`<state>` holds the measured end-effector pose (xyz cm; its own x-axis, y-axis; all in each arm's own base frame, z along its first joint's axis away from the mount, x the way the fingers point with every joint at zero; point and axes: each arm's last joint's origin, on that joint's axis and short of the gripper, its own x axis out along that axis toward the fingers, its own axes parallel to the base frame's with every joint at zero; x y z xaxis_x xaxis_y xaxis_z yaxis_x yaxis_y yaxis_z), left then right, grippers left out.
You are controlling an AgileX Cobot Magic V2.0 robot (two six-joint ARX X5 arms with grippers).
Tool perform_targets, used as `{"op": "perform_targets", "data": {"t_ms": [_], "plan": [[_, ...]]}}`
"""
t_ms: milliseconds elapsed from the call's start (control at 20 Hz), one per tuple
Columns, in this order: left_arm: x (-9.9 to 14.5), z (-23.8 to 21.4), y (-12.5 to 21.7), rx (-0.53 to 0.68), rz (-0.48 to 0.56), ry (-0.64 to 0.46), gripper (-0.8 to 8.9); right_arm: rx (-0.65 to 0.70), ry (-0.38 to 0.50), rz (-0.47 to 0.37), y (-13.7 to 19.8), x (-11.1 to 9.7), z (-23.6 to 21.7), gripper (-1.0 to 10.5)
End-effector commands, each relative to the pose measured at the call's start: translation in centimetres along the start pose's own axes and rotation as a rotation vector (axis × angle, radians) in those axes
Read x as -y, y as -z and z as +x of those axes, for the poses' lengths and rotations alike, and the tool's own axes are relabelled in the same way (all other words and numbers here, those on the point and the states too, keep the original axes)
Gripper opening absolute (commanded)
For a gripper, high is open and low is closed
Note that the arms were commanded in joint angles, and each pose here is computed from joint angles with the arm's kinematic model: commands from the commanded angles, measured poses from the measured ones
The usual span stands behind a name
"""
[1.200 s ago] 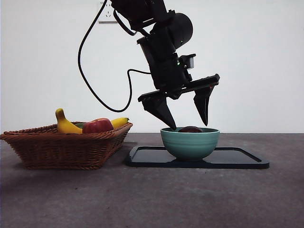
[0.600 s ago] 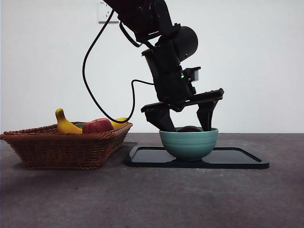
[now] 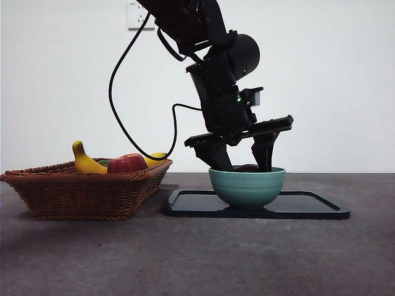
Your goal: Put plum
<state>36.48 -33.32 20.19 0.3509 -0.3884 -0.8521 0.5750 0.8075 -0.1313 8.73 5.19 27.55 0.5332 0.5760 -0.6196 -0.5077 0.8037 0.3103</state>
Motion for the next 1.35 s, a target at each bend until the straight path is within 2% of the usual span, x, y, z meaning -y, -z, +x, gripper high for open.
{"op": "perform_targets", "data": {"t_ms": [50,450,700,850,1100,1350], "plan": [[0.4,-2.6,-1.2,0.060,0.036,0.009,2.37,0.004,-0.002,-0.009,-0.1,-0.1,0.0,2.3],[0.0,-16.6,-2.3,0.254,0.077,0.013,2.37,0.004,-0.002,-0.009,-0.1,-0.1,0.0,2.3],[-1.5,-26.7,-0.2,0.365,0.057,-0.015,2.39,0.004,-0.002,-0.009,-0.1,-0.1,0.0,2.3],[-2.8,-30.9,1.9,0.368,0.026,-0.046,2.38,0.004,-0.002,-0.009,-0.1,-0.1,0.0,2.3],[-4.8,-33.2,5.5,0.362,-0.013,-0.099,2.38,0.004,-0.002,-0.008,-0.1,-0.1,0.0,2.3],[-6.6,-30.1,10.4,0.390,-0.050,-0.135,2.39,0.007,-0.003,-0.010,-0.2,-0.1,0.0,2.3]]}}
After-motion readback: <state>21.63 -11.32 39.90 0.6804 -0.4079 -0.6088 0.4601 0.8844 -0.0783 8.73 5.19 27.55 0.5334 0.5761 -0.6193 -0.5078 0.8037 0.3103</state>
